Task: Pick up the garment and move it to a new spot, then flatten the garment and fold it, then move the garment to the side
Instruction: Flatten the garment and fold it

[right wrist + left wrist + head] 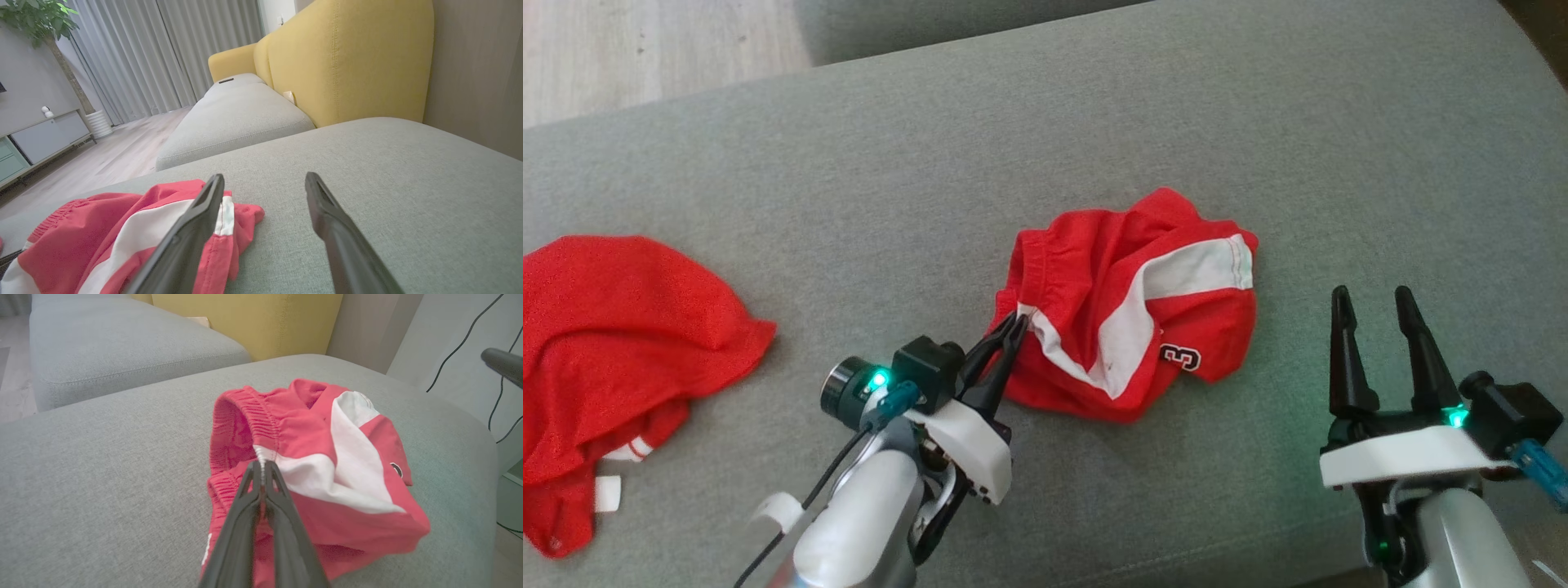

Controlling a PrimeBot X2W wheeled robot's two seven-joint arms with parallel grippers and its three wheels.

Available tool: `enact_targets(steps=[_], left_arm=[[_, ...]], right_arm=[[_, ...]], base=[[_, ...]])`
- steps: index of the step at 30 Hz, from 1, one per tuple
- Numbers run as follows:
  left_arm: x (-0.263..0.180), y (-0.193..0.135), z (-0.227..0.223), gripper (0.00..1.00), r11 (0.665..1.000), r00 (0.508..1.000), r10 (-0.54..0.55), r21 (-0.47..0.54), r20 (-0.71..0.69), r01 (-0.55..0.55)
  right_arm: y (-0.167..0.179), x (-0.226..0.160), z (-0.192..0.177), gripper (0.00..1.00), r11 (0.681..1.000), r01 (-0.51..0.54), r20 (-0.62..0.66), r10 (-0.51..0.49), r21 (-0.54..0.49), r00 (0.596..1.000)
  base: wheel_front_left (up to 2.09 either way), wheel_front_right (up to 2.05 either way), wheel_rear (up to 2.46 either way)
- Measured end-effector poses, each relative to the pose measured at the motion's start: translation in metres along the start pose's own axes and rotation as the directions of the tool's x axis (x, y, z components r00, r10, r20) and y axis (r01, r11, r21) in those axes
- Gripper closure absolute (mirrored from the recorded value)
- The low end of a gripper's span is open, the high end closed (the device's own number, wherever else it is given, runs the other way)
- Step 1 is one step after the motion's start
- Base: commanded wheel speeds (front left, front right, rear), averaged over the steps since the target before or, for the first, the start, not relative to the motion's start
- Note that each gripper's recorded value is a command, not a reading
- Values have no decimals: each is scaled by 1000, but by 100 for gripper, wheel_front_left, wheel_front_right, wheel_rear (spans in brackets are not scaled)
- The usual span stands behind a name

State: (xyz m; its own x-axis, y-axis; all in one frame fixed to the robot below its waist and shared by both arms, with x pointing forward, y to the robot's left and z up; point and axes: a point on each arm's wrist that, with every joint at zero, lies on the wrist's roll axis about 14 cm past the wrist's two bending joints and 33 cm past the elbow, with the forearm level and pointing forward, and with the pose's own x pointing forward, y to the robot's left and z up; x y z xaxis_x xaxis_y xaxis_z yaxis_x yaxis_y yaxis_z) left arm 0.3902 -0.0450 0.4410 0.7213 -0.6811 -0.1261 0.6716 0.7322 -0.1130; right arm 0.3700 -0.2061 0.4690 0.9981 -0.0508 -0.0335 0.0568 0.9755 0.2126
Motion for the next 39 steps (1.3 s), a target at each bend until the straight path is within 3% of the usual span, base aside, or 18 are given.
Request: enact_targets(steps=[16, 29, 39], left_arm=[[-16, 26, 48, 100, 993, 982, 116, 19, 148, -120], [-27, 31, 35, 100, 989, 982, 146, -1, 122, -147], [-30, 34, 36, 100, 986, 978, 166, 4, 123, -168]], right_arm=[[11, 24, -14, 0, 999, -38, -58, 36, -22, 998], [49, 52, -72, 0, 989, -146, -327, 135, -7, 935], [63, 54, -76, 0, 983, -184, -323, 176, 6, 930]], base=[[0, 0, 0], [0, 0, 0], [0, 0, 0]])
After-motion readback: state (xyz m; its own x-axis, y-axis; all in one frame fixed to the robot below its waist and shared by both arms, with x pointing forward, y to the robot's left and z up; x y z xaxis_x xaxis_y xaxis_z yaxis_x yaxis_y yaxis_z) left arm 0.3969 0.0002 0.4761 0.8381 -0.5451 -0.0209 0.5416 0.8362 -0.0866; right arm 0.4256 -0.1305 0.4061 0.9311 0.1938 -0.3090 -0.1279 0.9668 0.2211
